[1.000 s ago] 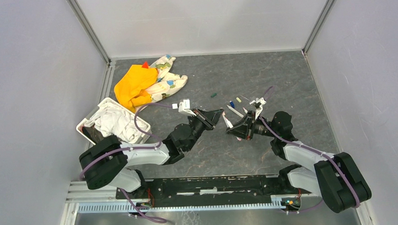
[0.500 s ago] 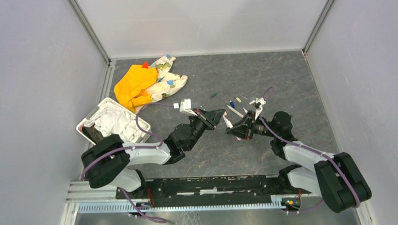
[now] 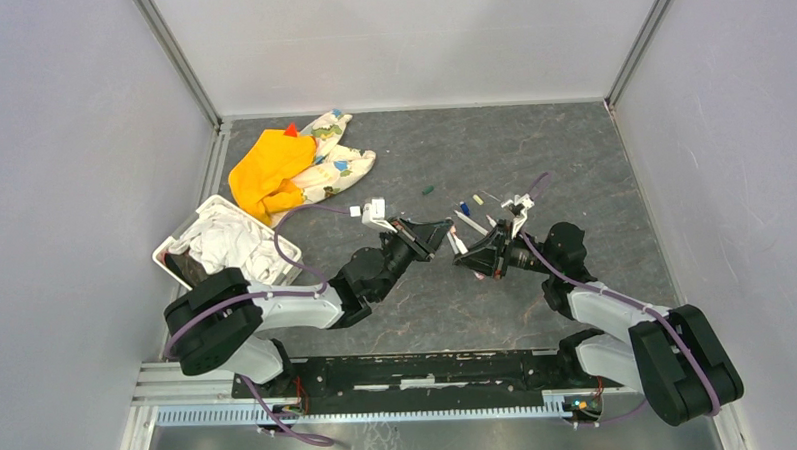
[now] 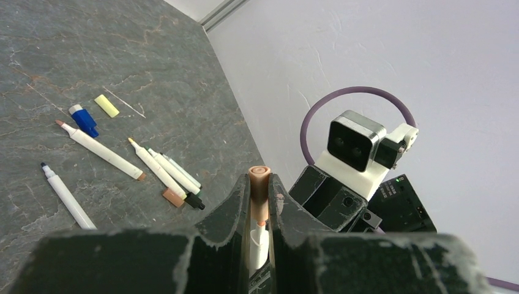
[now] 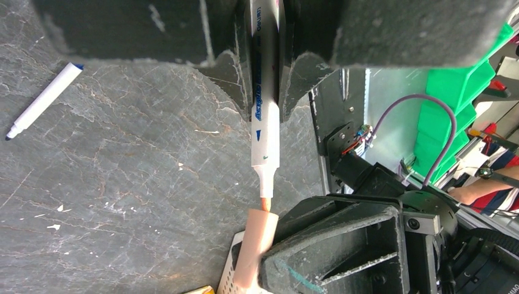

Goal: Insert the pens into the pen caps
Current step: Insert the pen cap onto the pen.

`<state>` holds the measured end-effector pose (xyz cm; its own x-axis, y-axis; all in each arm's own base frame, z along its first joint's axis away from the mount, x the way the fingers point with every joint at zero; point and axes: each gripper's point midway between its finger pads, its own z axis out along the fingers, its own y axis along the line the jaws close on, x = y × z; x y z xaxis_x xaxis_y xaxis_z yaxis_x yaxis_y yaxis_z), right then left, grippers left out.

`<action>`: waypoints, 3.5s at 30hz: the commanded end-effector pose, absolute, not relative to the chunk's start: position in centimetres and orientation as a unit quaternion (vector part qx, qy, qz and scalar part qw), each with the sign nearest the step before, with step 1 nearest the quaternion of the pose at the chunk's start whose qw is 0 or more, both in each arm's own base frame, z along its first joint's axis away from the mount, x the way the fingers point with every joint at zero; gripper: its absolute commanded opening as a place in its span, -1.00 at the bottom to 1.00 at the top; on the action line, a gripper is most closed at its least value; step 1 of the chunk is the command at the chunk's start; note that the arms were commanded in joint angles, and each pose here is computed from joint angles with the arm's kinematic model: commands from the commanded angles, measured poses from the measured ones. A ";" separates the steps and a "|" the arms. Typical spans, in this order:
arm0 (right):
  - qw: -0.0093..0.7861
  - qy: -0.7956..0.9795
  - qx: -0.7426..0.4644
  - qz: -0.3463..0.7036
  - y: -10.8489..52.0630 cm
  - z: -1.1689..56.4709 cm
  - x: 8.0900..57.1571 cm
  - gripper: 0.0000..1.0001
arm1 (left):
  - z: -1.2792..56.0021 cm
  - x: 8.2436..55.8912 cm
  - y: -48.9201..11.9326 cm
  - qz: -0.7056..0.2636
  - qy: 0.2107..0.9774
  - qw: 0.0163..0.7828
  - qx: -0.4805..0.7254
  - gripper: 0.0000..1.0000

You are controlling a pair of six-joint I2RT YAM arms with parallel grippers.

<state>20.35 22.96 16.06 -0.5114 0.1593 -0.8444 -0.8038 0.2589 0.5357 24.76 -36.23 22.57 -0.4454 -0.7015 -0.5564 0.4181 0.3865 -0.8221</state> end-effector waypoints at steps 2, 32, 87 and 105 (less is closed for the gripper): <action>0.455 0.660 -0.235 0.550 22.8 17.2 21.5 -1.00 | 24.6 24.8 -36.4 -0.565 0.629 0.522 -0.115 -0.96; 0.473 0.691 -0.208 0.506 21.8 16.6 23.7 -1.00 | 21.9 22.4 -39.1 -0.444 0.693 0.553 -0.129 -0.96; 0.492 0.634 -0.297 0.518 21.8 18.9 22.0 -1.00 | 27.3 22.3 -36.7 -0.622 0.598 0.504 0.040 0.85; 0.487 0.638 -0.293 0.520 21.9 18.7 22.0 -1.00 | 25.7 25.2 -38.6 -0.622 0.605 0.496 -0.024 0.13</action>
<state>21.35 21.74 16.80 -0.4202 0.1159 -0.9000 -0.8494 0.2987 0.4350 24.86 -38.32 23.01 -0.5263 -0.5851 -0.6170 0.5713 0.2941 -0.7663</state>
